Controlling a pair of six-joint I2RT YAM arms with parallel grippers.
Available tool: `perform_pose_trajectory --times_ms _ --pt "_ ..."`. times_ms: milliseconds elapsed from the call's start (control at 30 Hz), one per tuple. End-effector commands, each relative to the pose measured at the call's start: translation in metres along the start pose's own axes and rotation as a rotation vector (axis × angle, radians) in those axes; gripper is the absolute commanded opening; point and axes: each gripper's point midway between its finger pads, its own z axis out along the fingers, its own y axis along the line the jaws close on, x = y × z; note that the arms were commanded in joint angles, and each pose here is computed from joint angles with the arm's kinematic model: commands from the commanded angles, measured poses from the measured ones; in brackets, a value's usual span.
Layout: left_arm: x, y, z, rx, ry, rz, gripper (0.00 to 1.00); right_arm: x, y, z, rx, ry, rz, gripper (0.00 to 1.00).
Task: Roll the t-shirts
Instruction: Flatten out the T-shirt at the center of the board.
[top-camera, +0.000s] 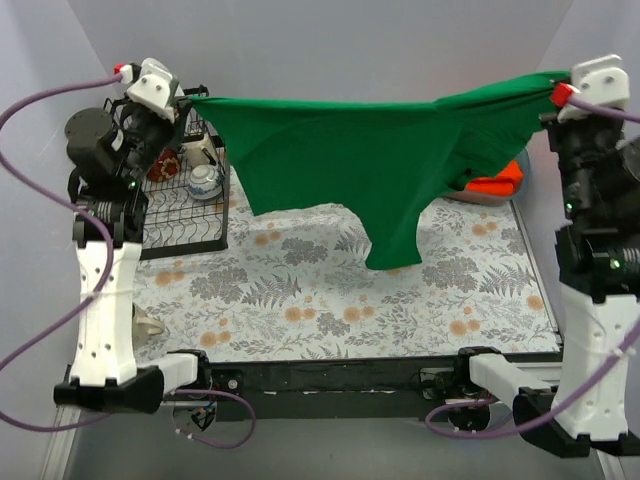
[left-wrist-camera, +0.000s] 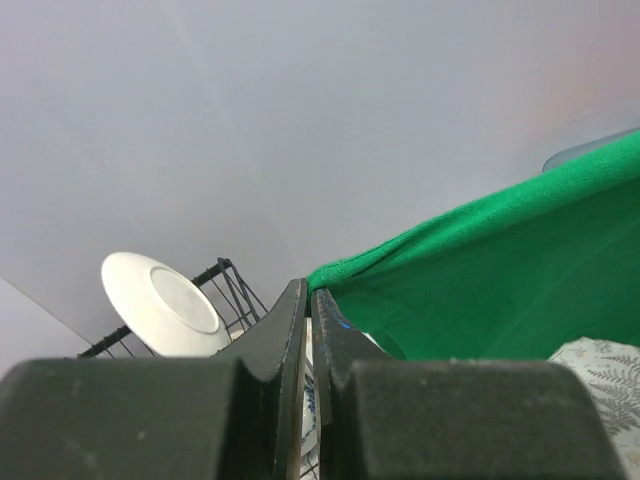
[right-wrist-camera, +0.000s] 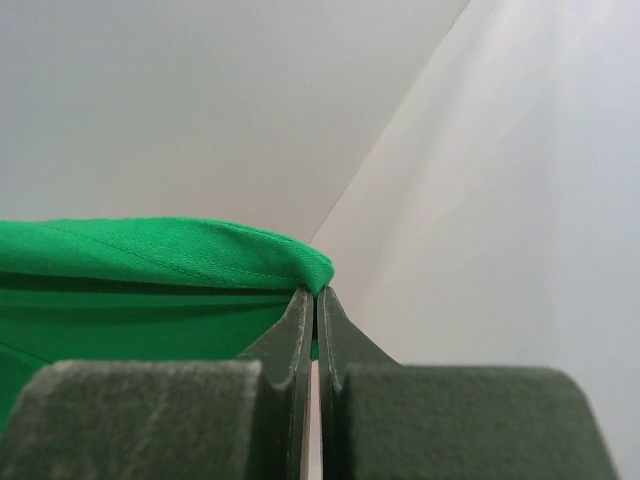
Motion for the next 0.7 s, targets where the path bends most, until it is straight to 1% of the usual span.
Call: perform_pose_trajectory --times_ms 0,33,100,133,367,500,567,600,667 --pt "-0.046 0.002 -0.055 -0.082 -0.101 0.011 0.0 -0.046 -0.04 -0.049 0.094 -0.11 -0.019 0.01" --pt "-0.062 0.001 -0.072 -0.094 -0.138 0.024 0.0 -0.061 -0.051 -0.067 0.118 -0.148 -0.011 0.01" --pt "-0.076 0.001 -0.089 -0.116 -0.171 0.04 0.0 -0.074 -0.06 -0.084 0.131 -0.178 0.009 0.01" --pt "-0.086 0.001 -0.099 -0.127 -0.19 0.058 0.0 -0.084 -0.068 -0.101 0.148 -0.2 0.017 0.01" --pt "-0.143 0.006 -0.156 -0.23 -0.326 0.158 0.0 -0.122 -0.104 -0.161 0.261 -0.323 0.032 0.01" --pt "-0.166 0.013 -0.167 -0.277 -0.38 0.188 0.0 -0.142 -0.12 -0.184 0.322 -0.398 0.021 0.01" --pt "-0.176 0.018 -0.167 -0.294 -0.401 0.202 0.0 -0.149 -0.125 -0.186 0.348 -0.425 0.011 0.01" --pt "-0.18 0.02 -0.167 -0.3 -0.409 0.219 0.0 -0.15 -0.125 -0.184 0.35 -0.425 0.009 0.01" --pt "-0.172 0.021 -0.15 -0.274 -0.382 0.242 0.0 -0.144 -0.119 -0.169 0.328 -0.401 -0.012 0.01"
